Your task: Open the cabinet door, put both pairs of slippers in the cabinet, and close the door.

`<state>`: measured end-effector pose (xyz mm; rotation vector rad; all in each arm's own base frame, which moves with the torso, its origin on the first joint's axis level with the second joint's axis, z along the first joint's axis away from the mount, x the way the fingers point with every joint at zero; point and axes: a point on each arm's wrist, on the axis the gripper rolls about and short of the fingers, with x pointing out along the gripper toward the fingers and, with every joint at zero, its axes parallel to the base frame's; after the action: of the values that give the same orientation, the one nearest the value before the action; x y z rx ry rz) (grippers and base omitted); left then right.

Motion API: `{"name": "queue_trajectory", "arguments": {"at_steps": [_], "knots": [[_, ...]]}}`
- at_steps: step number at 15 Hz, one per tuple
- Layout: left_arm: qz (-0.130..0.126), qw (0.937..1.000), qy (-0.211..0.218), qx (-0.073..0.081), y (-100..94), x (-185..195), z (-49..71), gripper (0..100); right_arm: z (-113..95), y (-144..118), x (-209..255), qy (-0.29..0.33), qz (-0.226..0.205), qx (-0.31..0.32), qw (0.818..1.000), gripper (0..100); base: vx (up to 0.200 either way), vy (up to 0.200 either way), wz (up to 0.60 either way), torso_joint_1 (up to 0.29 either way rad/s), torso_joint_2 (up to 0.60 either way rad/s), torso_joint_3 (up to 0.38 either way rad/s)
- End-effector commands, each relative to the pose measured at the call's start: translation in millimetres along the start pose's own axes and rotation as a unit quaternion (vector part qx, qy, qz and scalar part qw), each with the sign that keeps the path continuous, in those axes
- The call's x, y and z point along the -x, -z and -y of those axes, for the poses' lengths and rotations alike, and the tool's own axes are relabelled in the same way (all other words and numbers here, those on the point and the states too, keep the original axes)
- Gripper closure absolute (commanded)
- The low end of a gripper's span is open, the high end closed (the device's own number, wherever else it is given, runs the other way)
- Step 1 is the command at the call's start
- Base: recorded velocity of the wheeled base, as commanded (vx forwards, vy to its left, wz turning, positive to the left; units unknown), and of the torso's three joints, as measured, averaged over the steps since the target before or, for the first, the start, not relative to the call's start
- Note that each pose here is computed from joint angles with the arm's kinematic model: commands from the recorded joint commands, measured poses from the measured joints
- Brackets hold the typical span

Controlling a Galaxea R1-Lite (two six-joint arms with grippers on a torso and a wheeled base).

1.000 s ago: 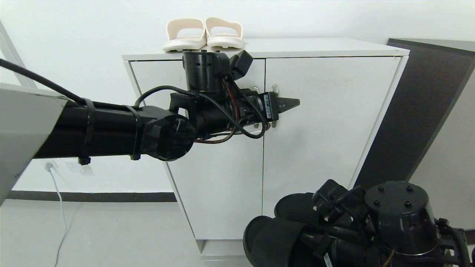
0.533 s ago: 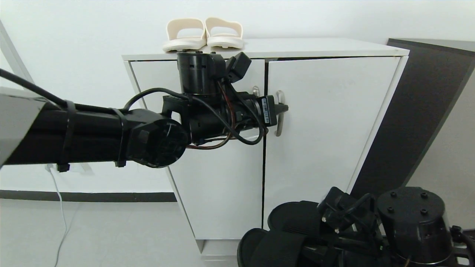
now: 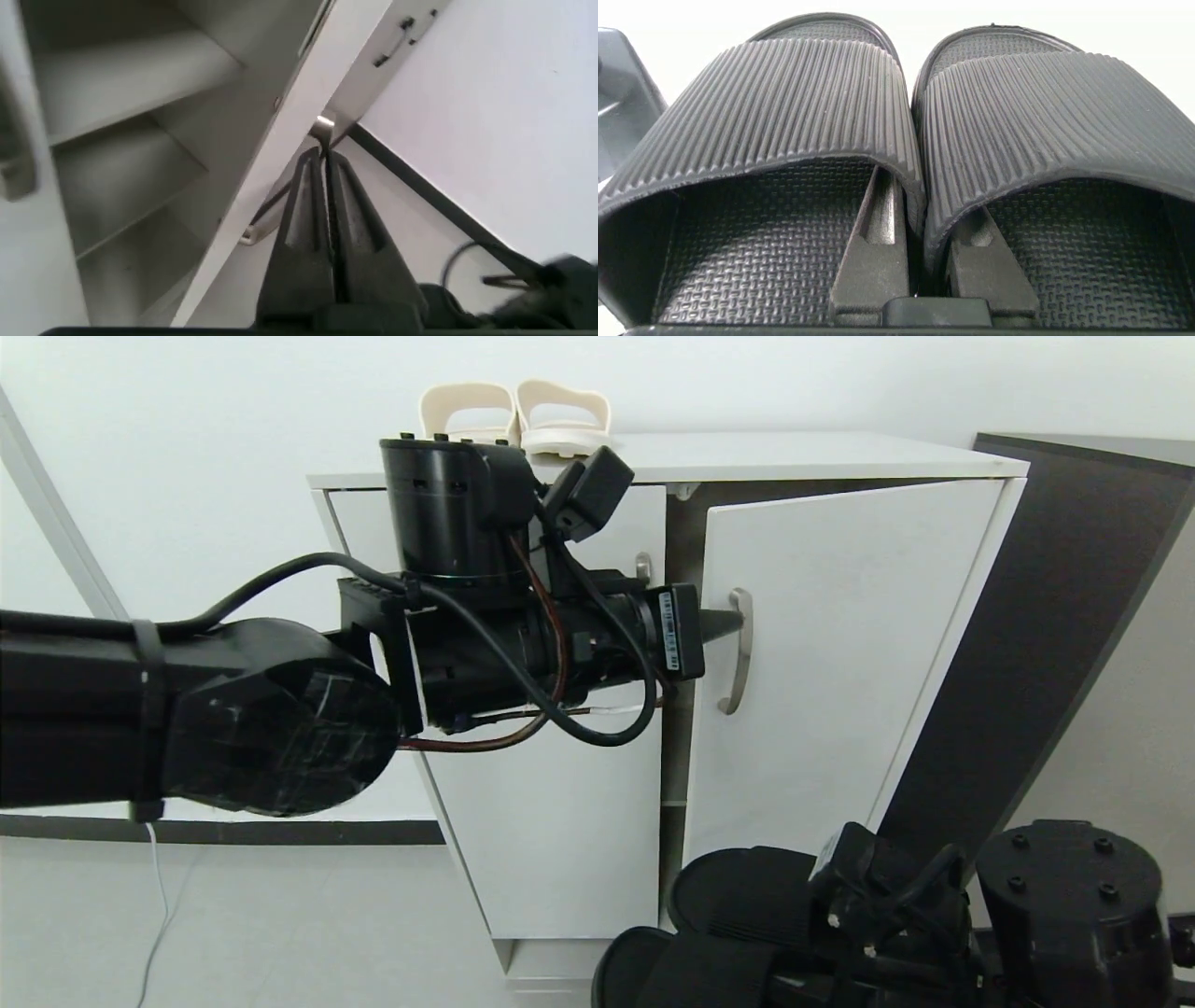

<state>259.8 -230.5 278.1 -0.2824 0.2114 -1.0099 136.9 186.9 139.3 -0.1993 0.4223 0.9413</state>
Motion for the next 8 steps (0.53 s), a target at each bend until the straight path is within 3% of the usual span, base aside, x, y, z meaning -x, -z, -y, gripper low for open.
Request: {"name": "queue_trajectory", "arguments": {"at_steps": [1,3,8], "knots": [[0.01,0.9999,0.005,-0.004,-6.4,14.5,9.1,100,-2.8,-0.6,1.7,-0.005,0.003,0.002,1.0,100,0.0,0.0,0.0,0.0,0.0,0.0],[0.012,0.9999,0.001,-0.001,-6.9,28.1,10.2,100,-3.1,1.0,1.9,-0.006,0.001,0.004,1.0,100,0.0,0.0,0.0,0.0,0.0,0.0],[0.0,0.9996,-0.023,0.015,-0.3,24.5,-8.8,100,-6.9,3.4,1.5,-0.013,-0.005,0.008,1.0,100,0.0,0.0,0.0,0.0,0.0,0.0]]}}
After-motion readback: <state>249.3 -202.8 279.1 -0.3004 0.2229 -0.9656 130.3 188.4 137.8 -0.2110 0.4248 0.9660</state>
